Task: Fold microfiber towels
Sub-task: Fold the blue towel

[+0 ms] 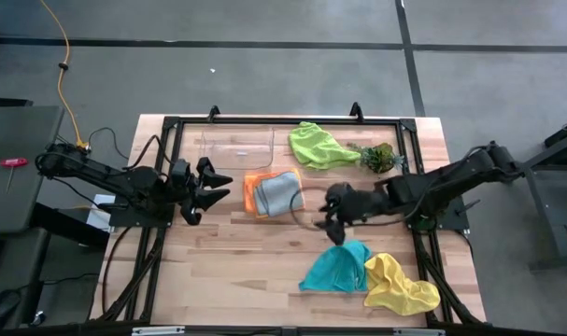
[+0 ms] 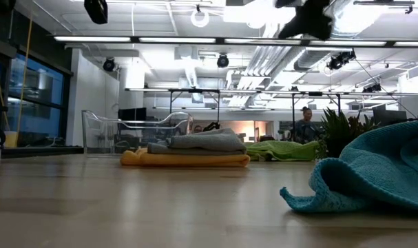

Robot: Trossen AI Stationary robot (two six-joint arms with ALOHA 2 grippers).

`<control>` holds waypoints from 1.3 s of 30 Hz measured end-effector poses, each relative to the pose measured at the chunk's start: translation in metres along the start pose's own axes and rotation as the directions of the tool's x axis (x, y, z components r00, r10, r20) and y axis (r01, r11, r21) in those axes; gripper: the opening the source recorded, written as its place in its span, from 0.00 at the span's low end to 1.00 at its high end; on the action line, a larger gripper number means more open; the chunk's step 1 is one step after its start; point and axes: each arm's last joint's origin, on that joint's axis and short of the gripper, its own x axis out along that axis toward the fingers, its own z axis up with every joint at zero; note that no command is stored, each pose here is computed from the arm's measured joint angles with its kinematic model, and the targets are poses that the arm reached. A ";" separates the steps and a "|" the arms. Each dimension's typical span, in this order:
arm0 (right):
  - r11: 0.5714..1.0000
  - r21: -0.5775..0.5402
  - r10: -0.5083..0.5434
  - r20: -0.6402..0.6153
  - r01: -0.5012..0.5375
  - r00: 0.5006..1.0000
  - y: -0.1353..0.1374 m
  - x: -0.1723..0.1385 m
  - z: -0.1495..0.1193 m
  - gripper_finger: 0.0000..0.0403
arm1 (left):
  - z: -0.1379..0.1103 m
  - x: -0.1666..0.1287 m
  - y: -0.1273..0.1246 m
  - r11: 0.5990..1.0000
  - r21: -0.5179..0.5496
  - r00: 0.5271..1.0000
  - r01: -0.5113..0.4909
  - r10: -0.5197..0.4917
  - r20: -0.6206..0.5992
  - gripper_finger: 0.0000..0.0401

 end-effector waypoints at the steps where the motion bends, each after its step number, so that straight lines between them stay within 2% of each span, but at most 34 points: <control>1: 1.000 -0.003 -0.015 -0.085 0.015 0.996 0.006 -0.002 -0.002 0.59 | 0.000 0.000 0.000 1.000 0.000 1.000 0.000 0.000 -0.001 0.43; 4: 0.997 0.011 -0.067 -0.300 0.074 0.952 0.023 -0.002 -0.013 0.59 | 0.000 0.000 0.000 1.000 0.001 1.000 0.008 -0.008 -0.003 0.43; 6: 0.991 0.034 -0.104 -0.396 0.128 0.912 0.033 0.001 -0.024 0.59 | 0.000 0.000 0.000 1.000 0.002 1.000 0.008 -0.008 -0.003 0.43; 11: 0.966 0.114 -0.146 -0.493 0.230 0.858 0.057 0.019 -0.057 0.59 | 0.000 0.000 0.000 1.000 0.003 1.000 0.007 -0.007 -0.003 0.43; 16: 0.898 0.240 -0.176 -0.570 0.368 0.802 0.073 0.039 -0.090 0.59 | 0.000 0.000 0.000 1.000 0.003 1.000 0.006 -0.006 -0.002 0.43; 18: 0.881 0.296 -0.140 -0.582 0.369 0.801 0.082 0.049 -0.100 0.59 | 0.000 0.000 0.000 1.000 0.003 1.000 0.006 -0.006 -0.003 0.43; 23: 0.883 0.349 -0.043 -0.606 0.315 0.794 0.094 0.074 -0.113 0.59 | -0.002 0.000 0.001 1.000 0.011 1.000 -0.001 0.002 -0.026 0.43; 27: 0.875 0.332 -0.065 -0.641 0.353 0.765 0.090 0.091 -0.121 0.59 | -0.002 0.000 0.001 1.000 0.010 1.000 -0.001 0.001 -0.025 0.43; 30: 0.886 0.298 -0.087 -0.647 0.356 0.757 0.085 0.100 -0.122 0.59 | -0.002 0.000 0.001 1.000 0.009 1.000 -0.001 0.002 -0.024 0.43; 39: 0.918 0.227 -0.100 -0.660 0.324 0.745 0.082 0.101 -0.122 0.59 | -0.005 0.000 0.003 0.998 0.024 0.997 -0.061 0.062 -0.037 0.43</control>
